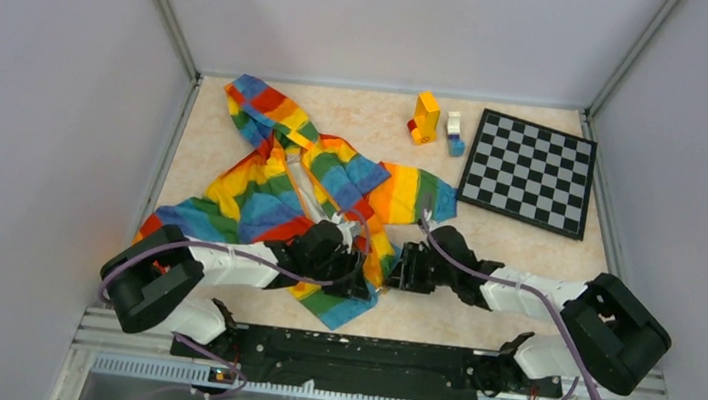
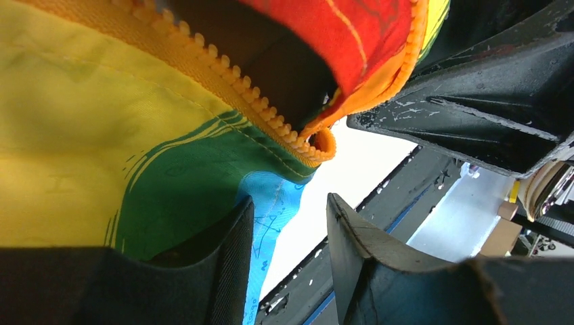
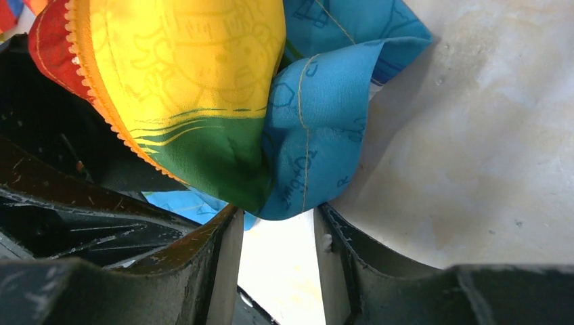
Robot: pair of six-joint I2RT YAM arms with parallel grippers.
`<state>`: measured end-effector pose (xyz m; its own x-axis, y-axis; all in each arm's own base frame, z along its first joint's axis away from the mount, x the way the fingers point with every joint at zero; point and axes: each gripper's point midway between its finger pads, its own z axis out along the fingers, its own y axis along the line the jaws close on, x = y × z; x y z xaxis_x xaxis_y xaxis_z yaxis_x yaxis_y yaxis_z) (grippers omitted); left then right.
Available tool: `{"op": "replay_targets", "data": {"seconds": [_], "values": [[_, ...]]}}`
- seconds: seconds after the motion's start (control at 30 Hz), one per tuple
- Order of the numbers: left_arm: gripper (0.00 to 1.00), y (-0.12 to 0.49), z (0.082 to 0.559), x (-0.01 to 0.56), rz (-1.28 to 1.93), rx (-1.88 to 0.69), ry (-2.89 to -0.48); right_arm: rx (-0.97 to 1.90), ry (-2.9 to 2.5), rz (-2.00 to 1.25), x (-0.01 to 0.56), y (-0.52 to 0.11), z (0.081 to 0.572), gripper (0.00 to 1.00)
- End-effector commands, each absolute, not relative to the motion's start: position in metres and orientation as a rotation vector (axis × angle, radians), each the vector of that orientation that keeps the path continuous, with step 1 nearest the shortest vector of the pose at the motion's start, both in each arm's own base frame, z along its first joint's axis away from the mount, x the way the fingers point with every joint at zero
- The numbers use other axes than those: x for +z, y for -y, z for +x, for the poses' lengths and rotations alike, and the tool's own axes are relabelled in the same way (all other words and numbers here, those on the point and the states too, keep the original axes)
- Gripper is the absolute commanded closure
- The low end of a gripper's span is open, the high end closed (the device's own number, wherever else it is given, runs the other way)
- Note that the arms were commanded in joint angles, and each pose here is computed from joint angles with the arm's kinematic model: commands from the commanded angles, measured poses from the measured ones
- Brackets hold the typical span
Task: Zip up the jacket
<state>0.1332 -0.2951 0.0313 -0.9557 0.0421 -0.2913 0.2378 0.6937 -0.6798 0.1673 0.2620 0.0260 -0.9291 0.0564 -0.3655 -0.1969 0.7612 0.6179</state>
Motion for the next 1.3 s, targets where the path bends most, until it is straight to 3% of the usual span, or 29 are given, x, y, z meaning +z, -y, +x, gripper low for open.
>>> {"op": "replay_targets", "data": {"seconds": [0.0, 0.1, 0.3, 0.47, 0.77, 1.1, 1.27], "values": [[0.52, 0.297, 0.144, 0.035, 0.201, -1.085, -2.611, 1.037, -2.501, -0.125, 0.026, -0.267, 0.176, 0.57], [0.51, 0.288, 0.142, 0.031, 0.19, -1.034, -2.637, 1.117, -2.436, -0.236, 0.03, -0.282, 0.18, 0.61], [0.44, 0.259, 0.13, 0.032, 0.119, -0.971, -2.651, 1.299, -2.275, -0.378, 0.06, -0.304, 0.177, 0.79], [0.39, 0.24, 0.124, 0.045, -0.014, -1.017, -2.611, 1.356, -2.237, -0.455, 0.073, -0.316, 0.178, 1.0], [0.37, 0.261, 0.139, 0.092, -0.109, -1.332, -2.421, 1.438, -2.243, -0.459, 0.085, -0.32, 0.169, 1.0], [0.47, 0.274, 0.131, 0.095, 0.013, -1.445, -2.401, 1.444, -2.239, -0.415, 0.101, -0.32, 0.171, 1.0], [0.38, 0.269, 0.123, 0.093, 0.062, -1.458, -2.375, 1.44, -2.241, -0.41, 0.104, -0.321, 0.173, 1.0]]}}
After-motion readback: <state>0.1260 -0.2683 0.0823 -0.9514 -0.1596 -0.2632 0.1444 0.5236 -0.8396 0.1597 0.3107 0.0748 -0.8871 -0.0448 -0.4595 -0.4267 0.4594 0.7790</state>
